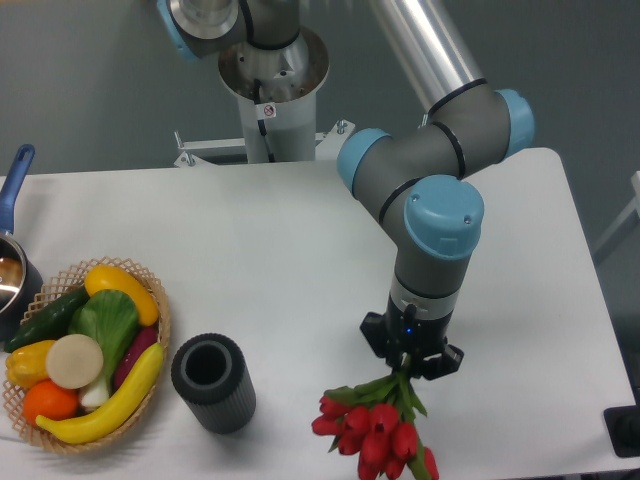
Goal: Insert the flowers into the vase
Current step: 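Carry the red tulip bunch in the gripper toward the black vase, then swing the tulips upright and lower their stems into the black vase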
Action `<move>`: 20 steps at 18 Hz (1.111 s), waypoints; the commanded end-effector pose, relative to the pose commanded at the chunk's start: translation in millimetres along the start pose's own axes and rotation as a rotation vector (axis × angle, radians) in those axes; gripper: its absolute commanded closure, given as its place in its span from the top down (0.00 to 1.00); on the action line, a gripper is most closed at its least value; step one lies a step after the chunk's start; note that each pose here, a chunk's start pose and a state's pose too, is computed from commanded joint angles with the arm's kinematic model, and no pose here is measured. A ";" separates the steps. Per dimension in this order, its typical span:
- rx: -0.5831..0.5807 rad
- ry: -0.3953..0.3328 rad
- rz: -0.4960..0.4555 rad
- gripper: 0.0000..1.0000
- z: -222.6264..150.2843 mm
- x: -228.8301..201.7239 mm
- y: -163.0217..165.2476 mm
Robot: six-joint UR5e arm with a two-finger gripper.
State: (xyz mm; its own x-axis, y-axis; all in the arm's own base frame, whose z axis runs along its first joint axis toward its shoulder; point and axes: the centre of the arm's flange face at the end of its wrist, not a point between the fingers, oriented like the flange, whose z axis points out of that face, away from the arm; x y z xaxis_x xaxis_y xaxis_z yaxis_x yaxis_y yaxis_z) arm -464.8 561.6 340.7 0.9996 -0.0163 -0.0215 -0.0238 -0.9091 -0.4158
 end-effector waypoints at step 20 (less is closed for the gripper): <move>0.699 0.254 0.051 0.03 -88.2 16.6 -31.2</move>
State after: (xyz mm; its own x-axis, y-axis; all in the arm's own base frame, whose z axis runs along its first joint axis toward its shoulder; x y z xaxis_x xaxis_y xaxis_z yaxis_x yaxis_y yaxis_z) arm -446.3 553.0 433.5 0.9673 -0.2239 0.1189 0.0116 -0.4295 -0.9030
